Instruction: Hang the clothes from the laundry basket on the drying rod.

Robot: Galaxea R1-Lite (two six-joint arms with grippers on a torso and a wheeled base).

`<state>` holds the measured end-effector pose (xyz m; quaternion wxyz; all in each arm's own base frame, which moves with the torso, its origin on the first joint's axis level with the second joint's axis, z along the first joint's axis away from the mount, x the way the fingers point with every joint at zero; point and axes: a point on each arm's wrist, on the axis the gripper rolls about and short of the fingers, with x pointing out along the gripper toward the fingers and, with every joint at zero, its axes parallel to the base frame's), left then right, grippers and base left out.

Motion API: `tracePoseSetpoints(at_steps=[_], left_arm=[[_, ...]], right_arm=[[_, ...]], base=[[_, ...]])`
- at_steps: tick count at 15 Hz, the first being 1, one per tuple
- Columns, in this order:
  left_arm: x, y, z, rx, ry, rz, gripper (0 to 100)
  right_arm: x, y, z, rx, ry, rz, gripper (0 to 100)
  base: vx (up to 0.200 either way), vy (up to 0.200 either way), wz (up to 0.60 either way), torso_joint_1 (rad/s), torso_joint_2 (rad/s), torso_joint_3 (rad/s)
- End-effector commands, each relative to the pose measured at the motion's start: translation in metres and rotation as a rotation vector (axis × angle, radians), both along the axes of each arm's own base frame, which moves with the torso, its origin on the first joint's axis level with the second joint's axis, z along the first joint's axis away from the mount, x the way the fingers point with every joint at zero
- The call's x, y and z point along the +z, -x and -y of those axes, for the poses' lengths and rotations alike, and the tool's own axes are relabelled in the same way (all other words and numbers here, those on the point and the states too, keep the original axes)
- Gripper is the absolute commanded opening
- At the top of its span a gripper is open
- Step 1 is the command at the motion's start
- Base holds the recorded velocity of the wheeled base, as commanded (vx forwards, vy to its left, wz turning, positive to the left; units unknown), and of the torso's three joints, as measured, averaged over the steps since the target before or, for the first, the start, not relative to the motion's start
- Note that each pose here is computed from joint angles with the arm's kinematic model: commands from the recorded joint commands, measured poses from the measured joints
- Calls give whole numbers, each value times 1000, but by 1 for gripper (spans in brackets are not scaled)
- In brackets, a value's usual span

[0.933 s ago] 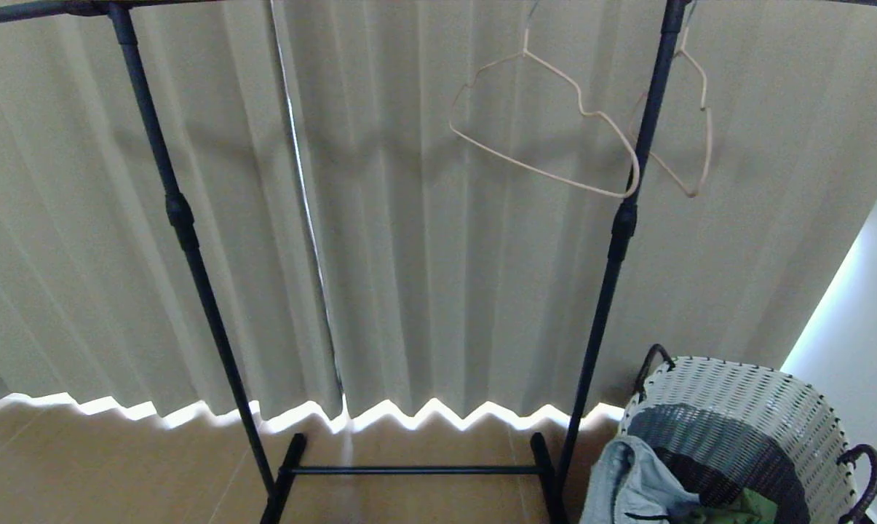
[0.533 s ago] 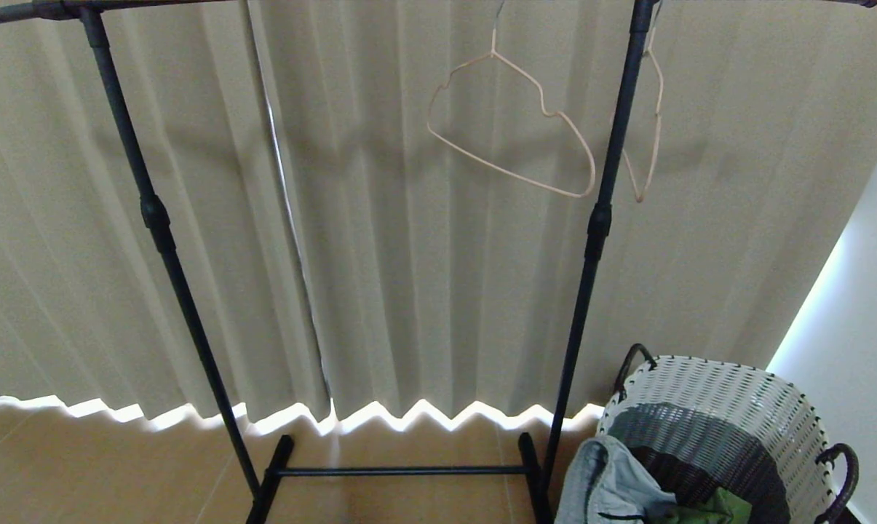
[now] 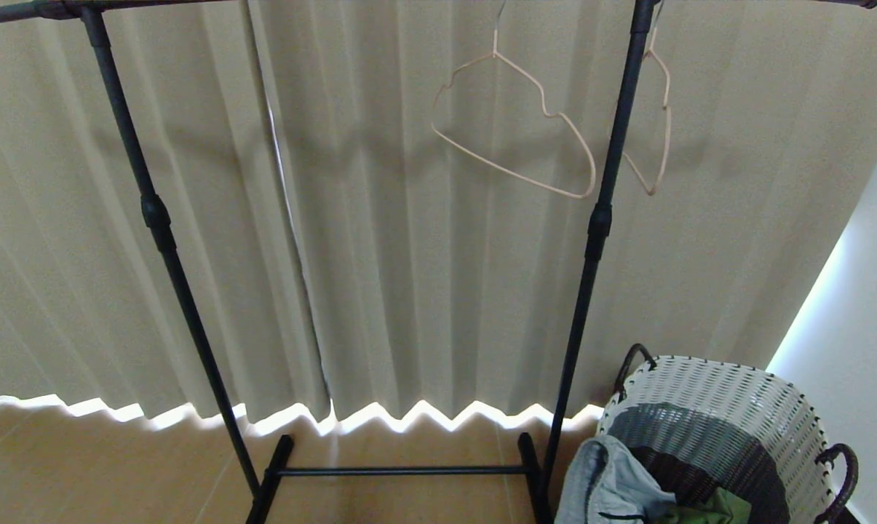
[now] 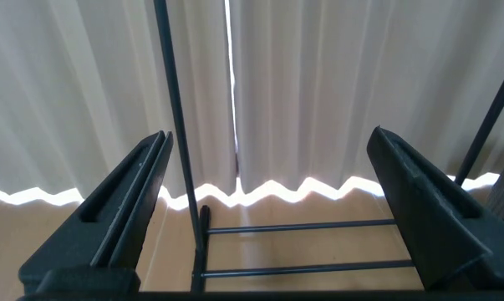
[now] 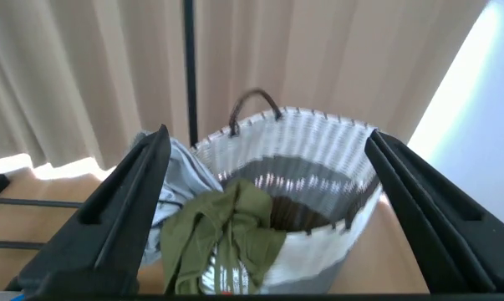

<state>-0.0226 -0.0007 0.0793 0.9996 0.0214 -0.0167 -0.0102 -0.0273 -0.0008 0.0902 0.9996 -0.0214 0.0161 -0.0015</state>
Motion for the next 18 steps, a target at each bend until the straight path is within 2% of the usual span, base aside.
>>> tracePoseSetpoints(at_steps=[1,3,5,6,7,9,11,14,18], left_arm=[[0,0,0,0,-1,1,100],[0,0,0,0,-1,1,100],[0,0,0,0,1,1,100],[0,0,0,0,1,2,100],[0,0,0,0,1,1,100],[0,0,0,0,1,1,100],[0,0,0,0,1,1,100],[0,0,0,0,1,1,100],[0,0,0,0,1,1,100]], right_arm=[[26,-14,1,71,24,-108,100],[40,-40,-2,111,104,-282,100],[41,-67,-5,142,223,-456,100],[39,-74,-5,151,256,-502,100],[33,-87,-6,162,320,-607,100],[21,-104,-7,195,402,-753,100],[9,-117,-9,235,458,-876,100],[-2,-129,-9,263,507,-992,100],[-19,-149,-11,328,577,-1069,100]], base=[[0,0,0,0,0,0],[0,0,0,0,0,0],[0,0,0,0,0,0],[0,0,0,0,0,0],[0,0,0,0,0,0],[0,0,0,0,0,0],[0,0,0,0,0,0],[0,0,0,0,0,0],[0,0,0,0,0,0]])
